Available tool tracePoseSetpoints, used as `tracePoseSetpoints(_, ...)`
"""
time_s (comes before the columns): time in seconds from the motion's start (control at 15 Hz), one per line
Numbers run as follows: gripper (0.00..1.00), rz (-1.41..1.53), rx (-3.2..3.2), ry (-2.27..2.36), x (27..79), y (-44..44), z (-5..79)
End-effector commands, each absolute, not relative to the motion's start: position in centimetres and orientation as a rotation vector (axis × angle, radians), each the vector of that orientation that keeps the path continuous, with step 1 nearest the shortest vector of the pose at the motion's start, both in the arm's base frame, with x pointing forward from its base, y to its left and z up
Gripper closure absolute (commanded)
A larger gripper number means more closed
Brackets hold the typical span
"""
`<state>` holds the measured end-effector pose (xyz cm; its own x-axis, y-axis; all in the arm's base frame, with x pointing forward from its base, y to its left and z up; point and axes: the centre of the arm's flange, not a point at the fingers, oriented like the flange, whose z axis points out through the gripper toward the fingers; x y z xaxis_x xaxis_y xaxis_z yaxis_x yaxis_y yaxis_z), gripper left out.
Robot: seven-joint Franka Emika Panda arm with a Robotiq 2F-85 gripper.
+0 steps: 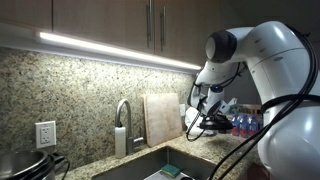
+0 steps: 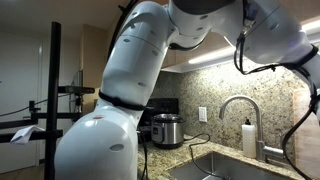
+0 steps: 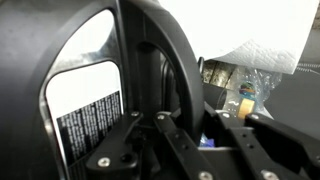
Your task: Open the cooker
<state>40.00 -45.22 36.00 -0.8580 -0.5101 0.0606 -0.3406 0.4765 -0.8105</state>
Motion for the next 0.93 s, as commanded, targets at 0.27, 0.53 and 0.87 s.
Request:
tracePoseSetpoints(0.27,0.98,-1.337,-0.749,2.544,39.9,-44.1,31.0)
tracePoseSetpoints(0.53,0.98,-1.32,-0.748,2.575,39.7,-44.3,29.5)
tracePoseSetpoints(0.87,0.98,-1.304,-0.767,2.607,39.6,-44.4,27.9)
